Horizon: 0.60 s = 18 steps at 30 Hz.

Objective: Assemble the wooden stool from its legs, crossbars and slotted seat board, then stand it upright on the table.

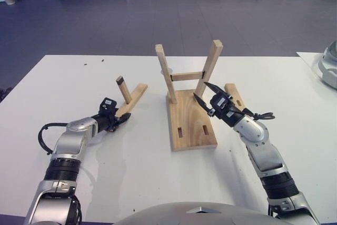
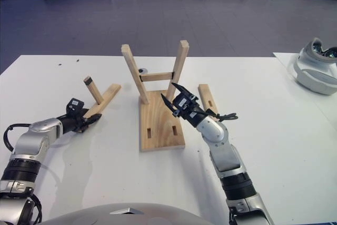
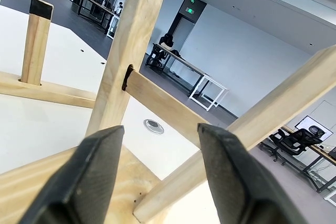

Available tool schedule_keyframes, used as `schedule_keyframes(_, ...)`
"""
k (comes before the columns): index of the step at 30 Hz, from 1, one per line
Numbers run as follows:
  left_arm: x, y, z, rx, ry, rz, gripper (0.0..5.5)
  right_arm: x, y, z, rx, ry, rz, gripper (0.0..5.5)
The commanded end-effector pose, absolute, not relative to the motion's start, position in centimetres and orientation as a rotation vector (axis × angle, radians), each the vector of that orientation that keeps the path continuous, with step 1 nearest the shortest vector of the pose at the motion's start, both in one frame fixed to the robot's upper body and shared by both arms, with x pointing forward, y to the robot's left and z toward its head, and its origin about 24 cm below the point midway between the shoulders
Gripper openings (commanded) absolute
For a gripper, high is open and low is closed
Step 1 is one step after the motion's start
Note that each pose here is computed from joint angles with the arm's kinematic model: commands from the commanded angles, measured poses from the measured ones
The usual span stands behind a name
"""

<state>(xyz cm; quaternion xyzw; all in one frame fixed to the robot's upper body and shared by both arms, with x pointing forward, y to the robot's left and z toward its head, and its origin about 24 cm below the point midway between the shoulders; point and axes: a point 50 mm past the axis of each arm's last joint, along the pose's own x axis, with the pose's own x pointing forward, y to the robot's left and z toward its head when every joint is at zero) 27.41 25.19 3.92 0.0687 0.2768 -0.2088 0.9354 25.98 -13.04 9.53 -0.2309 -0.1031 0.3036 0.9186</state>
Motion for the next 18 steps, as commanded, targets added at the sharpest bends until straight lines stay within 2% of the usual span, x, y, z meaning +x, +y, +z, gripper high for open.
schedule_keyframes(1, 26.7, 25.8, 3.1, 0.163, 0.615, -0.428, 2.28, 26.2, -13.2, 9.4, -0.470, -0.195, 0.607, 2.62)
schedule_keyframes(3, 26.9, 26.0, 3.5, 0.143, 0.582, -0.431, 2.03, 26.6, -13.8, 9.8, -0.405, -0.176, 0.570, 2.62)
schedule_keyframes(5, 27.6, 26.5, 5.3, 0.102, 0.456, -0.422, 2.03, 27.4, -14.9, 11.4, -0.241, -0.181, 0.536, 2.62)
schedule_keyframes(8, 29.2, 26.5, 11.9, 0.025, 0.097, -0.438, 2.03, 28.0, -15.8, 16.5, 0.083, -0.285, 0.595, 2.62)
schedule_keyframes(10, 29.6, 25.6, 16.7, 0.030, -0.104, -0.471, 2.03, 28.5, -15.3, 20.0, 0.278, -0.347, 0.671, 2.90)
schedule_keyframes(11, 29.5, 24.8, 18.5, 0.046, -0.173, -0.502, 2.03, 28.8, -14.8, 21.4, 0.350, -0.364, 0.700, 3.16)
schedule_keyframes(14, 29.1, 20.7, 22.5, 0.080, -0.315, -0.643, 2.03, 30.0, -12.7, 25.3, 0.562, -0.377, 0.782, 3.22)
schedule_keyframes(18, 27.7, 14.5, 23.1, 0.145, -0.333, -0.898, 2.03, 30.9, -10.1, 27.1, 0.748, -0.288, 0.851, 3.22)
